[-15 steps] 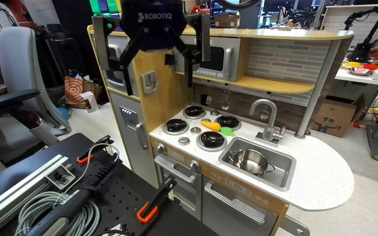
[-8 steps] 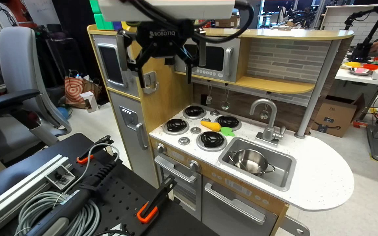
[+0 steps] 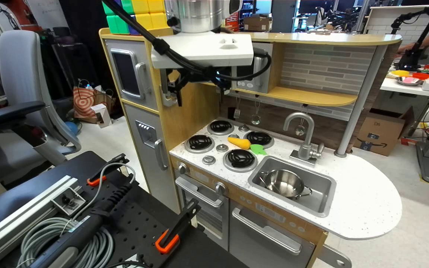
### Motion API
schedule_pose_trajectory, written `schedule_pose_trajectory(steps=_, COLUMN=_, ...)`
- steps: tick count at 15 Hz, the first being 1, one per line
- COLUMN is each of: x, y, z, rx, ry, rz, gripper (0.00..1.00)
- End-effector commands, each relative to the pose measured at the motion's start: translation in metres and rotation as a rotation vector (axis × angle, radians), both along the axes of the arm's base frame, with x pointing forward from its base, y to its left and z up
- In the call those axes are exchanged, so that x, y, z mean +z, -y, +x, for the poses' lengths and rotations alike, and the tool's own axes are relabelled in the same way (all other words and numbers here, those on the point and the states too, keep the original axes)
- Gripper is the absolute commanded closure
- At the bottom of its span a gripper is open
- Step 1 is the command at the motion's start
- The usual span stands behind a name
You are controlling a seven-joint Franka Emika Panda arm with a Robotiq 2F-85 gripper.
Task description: Pick up the carrot plush toy from the stove and put it in the bowl
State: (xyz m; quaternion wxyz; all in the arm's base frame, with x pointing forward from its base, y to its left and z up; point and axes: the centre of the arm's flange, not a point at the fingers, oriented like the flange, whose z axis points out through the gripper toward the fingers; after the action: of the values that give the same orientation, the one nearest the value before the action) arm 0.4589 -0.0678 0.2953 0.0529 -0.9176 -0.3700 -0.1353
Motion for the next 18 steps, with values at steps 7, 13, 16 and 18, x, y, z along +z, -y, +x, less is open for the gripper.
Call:
schedule_pose_trajectory(steps=7, x=-0.023, y=-0.009, z=0.020, rx=-0.076, ry=0.089, rz=-0.017, gripper=0.00)
schedule_pose_trajectory(steps=13, x=-0.087, y=-0.038, z=0.098, rx=-0.136, ry=0.157, rz=-0.253, gripper=0.00)
schedule_pose_trajectory(steps=16, x=-0.119, y=-0.039, z=0.135, rx=-0.123, ry=0.087, rz=-0.387, gripper=0.00)
schedule_pose_trajectory(steps=18, x=-0.133, y=-0.034, z=0.161, rx=-0.120, ry=0.070, rz=-0.457, gripper=0.00)
